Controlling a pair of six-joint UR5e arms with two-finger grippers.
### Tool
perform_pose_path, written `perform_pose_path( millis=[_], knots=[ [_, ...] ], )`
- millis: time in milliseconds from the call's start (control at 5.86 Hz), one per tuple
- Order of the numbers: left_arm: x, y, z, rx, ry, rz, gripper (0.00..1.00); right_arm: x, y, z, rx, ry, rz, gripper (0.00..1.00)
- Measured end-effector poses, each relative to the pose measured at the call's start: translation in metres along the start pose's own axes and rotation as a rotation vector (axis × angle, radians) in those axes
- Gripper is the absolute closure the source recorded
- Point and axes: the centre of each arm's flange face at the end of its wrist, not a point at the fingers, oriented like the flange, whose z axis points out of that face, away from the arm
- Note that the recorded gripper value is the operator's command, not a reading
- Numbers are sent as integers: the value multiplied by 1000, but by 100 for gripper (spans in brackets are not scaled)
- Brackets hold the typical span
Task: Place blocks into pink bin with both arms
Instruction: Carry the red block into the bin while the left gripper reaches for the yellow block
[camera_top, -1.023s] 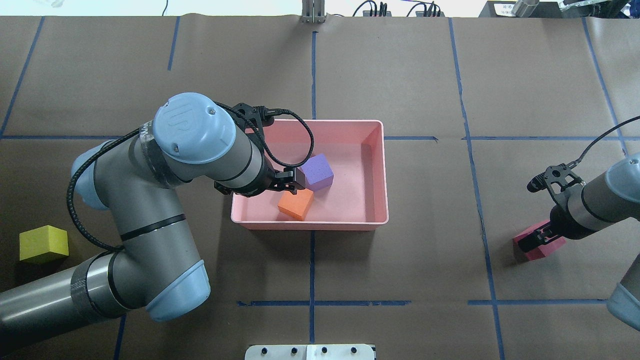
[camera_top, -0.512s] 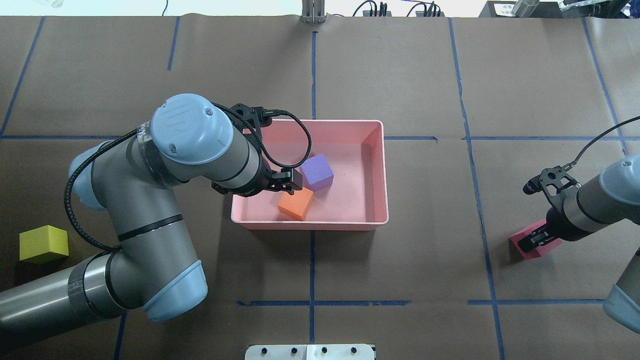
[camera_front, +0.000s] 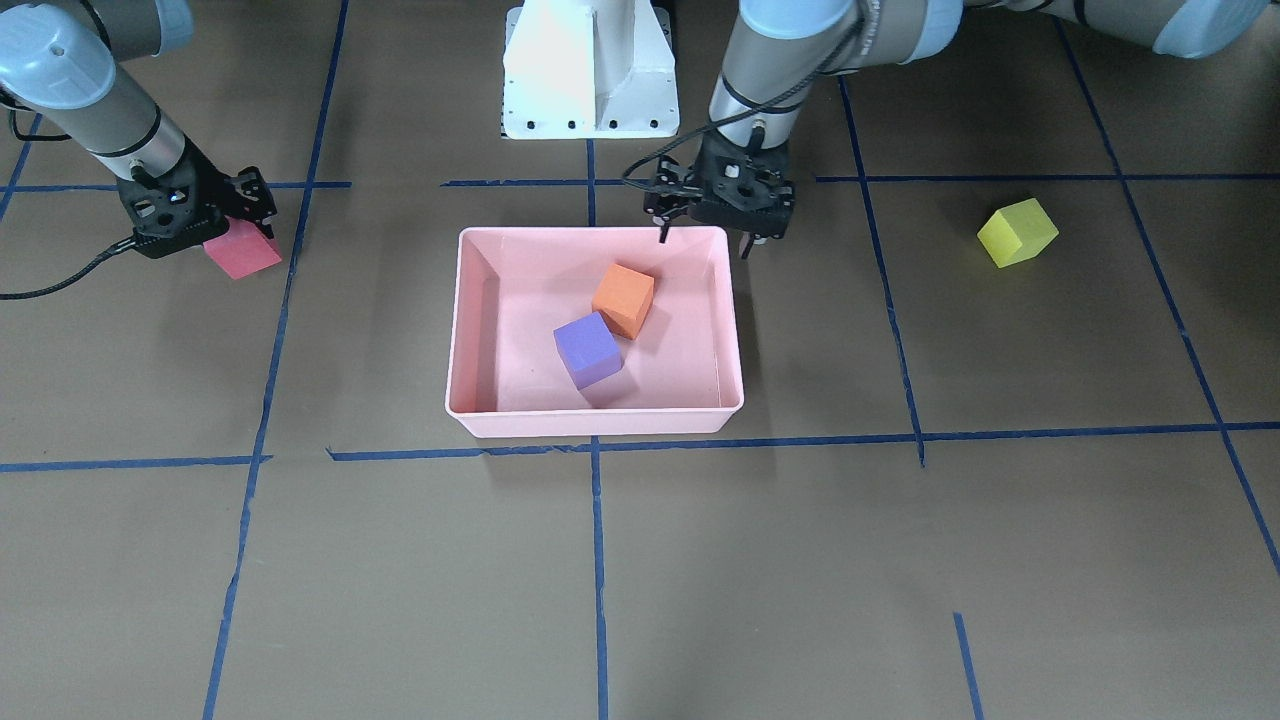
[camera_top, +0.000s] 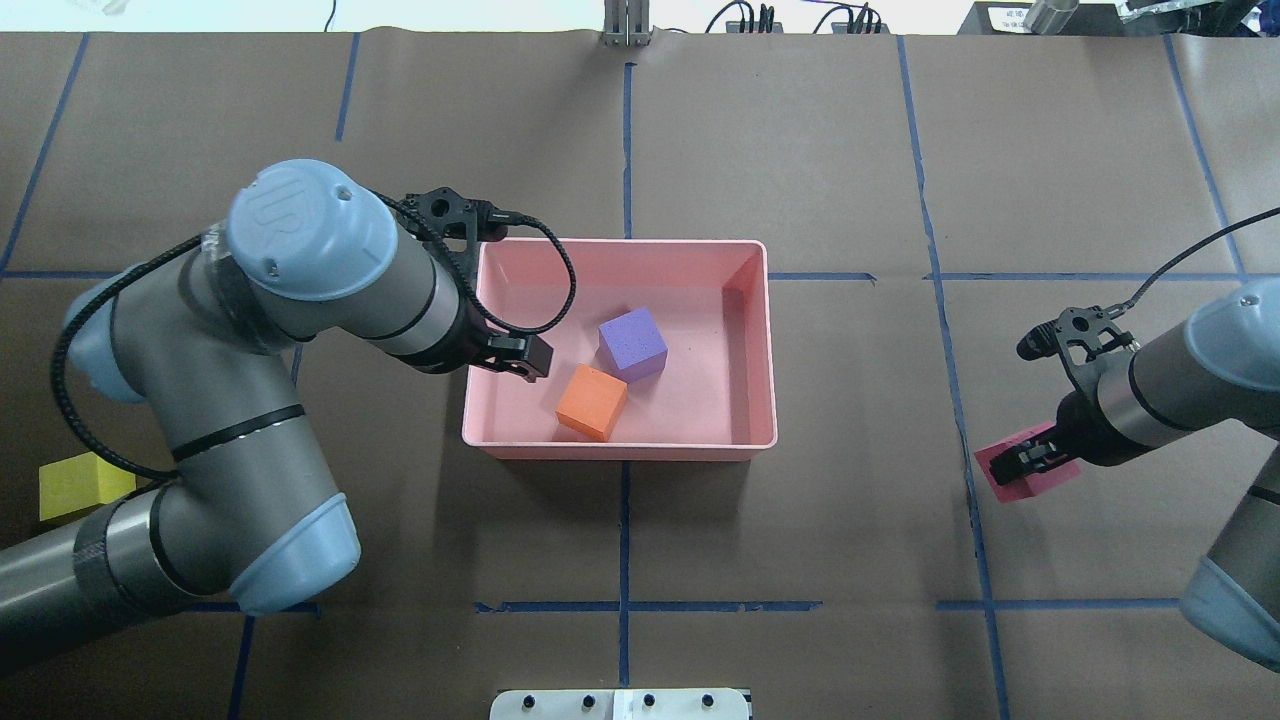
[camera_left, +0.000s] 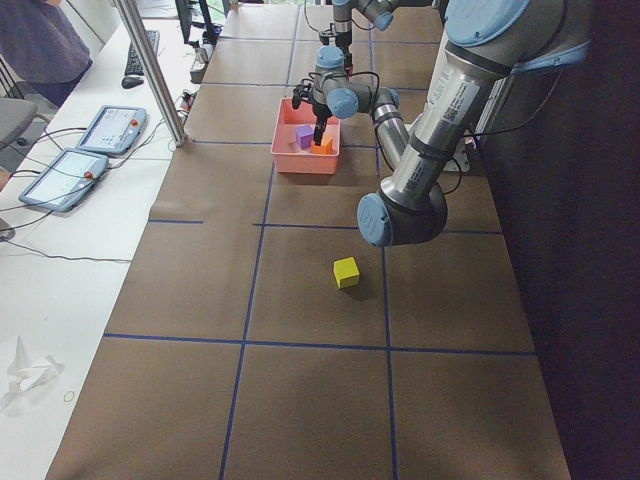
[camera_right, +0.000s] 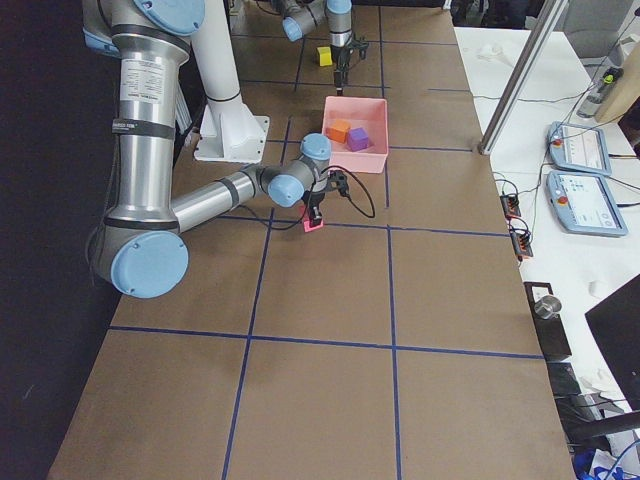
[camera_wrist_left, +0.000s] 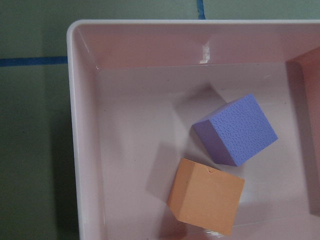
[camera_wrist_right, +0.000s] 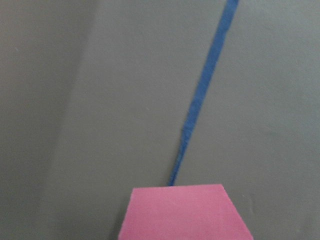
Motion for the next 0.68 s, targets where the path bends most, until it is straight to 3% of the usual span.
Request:
perform_pose_path(
  millis=[512, 682],
  knots=[
    [-166, 2, -21, -58, -76, 299, 0, -156, -87, -67, 12, -33, 273, 75],
    [-217, 14, -28, -73, -85, 370, 0, -204, -98, -86, 8, -27, 330, 61]
  ],
)
